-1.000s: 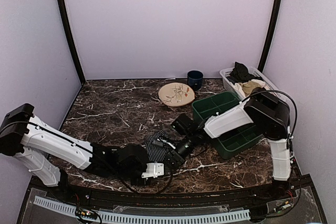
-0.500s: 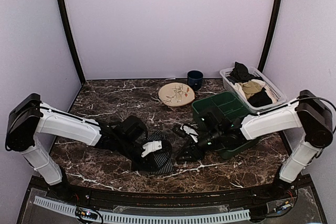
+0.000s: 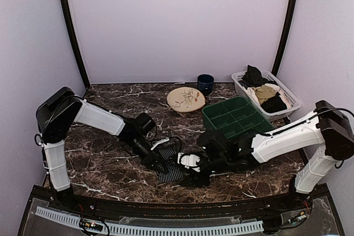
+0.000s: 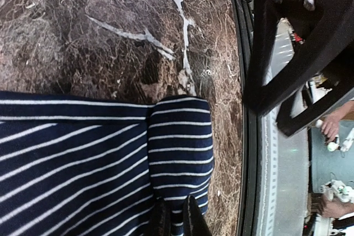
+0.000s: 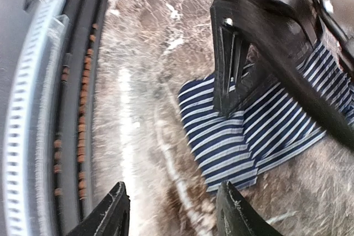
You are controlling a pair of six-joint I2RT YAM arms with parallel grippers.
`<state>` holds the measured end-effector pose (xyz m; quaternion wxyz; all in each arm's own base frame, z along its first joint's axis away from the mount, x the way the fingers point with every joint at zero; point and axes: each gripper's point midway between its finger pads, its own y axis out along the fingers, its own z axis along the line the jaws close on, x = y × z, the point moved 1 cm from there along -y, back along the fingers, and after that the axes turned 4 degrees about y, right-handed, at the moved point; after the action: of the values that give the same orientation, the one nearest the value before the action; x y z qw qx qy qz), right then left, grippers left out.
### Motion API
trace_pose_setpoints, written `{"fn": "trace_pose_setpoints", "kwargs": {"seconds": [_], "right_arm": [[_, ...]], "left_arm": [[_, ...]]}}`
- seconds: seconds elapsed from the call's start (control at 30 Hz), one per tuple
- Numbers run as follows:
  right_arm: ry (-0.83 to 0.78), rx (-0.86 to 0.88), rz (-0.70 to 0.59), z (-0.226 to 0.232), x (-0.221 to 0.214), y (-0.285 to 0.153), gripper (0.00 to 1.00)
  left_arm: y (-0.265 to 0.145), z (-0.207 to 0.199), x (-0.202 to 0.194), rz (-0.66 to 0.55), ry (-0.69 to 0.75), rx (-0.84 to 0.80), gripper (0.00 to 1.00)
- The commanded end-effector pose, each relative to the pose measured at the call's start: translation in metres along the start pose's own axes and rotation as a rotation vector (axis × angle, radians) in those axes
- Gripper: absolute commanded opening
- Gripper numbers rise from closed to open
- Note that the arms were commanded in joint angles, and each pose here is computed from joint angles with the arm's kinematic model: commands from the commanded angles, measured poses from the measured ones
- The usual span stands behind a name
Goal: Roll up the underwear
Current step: Roll the underwear at the center of the board.
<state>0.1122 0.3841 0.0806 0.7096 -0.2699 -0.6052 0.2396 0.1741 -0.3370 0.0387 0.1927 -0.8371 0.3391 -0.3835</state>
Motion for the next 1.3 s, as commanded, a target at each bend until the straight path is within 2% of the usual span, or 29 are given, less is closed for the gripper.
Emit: {"fn": "trace_pose_setpoints", "kwargs": {"seconds": [0.0, 0.23, 0.33, 0.37, 0.43, 0.5, 0.53, 0.7, 0.83, 0.93, 1.07, 1.17, 1.27], "right_arm": [[-0.19, -0.149, 0.013, -0.023, 0.013, 0.015, 0.53], [-0.256, -0.166, 0.078, -0.033, 0.007, 0.035, 0.52], [-0.253, -0.148, 0.121, -0.034, -0.008, 0.046, 0.48], [-0.245, -0.134, 0.131, -0.033, -0.012, 0.049, 0.44], [-0.227, -0.1, 0.15, -0.029, -0.018, 0.054, 0.21], [-0.197, -0.062, 0.153, -0.023, -0.02, 0.057, 0.03], [-0.179, -0.046, 0.149, -0.02, -0.018, 0.056, 0.0], [0.003, 0.052, 0.177, -0.005, -0.015, 0.054, 0.0], [0.263, 0.191, 0.235, 0.0, -0.025, 0.053, 0.0], [0.429, 0.279, 0.245, -0.004, -0.032, 0.052, 0.0], [0.583, 0.334, 0.248, -0.019, -0.033, 0.054, 0.0], [0.679, 0.401, 0.27, -0.025, -0.035, 0.057, 0.0], [0.729, 0.429, 0.289, -0.031, -0.031, 0.061, 0.0]], "left_arm": [[0.008, 0.002, -0.019, 0.07, -0.069, -0.068, 0.0], [0.005, 0.009, -0.016, 0.07, -0.068, -0.077, 0.0], [0.004, 0.012, -0.015, 0.068, -0.064, -0.065, 0.0], [0.003, 0.013, -0.015, 0.068, -0.065, -0.061, 0.0], [0.001, 0.015, -0.015, 0.063, -0.061, -0.056, 0.01], [-0.002, 0.018, -0.015, 0.06, -0.055, -0.033, 0.11], [-0.004, 0.02, -0.015, 0.06, -0.048, -0.016, 0.19], [-0.035, 0.026, 0.006, -0.018, 0.03, 0.14, 0.39], [-0.092, 0.043, 0.024, -0.124, 0.083, 0.436, 0.54], [-0.141, 0.048, 0.034, -0.183, 0.126, 0.663, 0.56], [-0.166, 0.023, 0.04, -0.256, 0.222, 0.747, 0.56], [-0.162, -0.001, 0.032, -0.256, 0.299, 0.763, 0.56], [-0.126, -0.028, 0.015, -0.133, 0.456, 0.771, 0.56]]}}
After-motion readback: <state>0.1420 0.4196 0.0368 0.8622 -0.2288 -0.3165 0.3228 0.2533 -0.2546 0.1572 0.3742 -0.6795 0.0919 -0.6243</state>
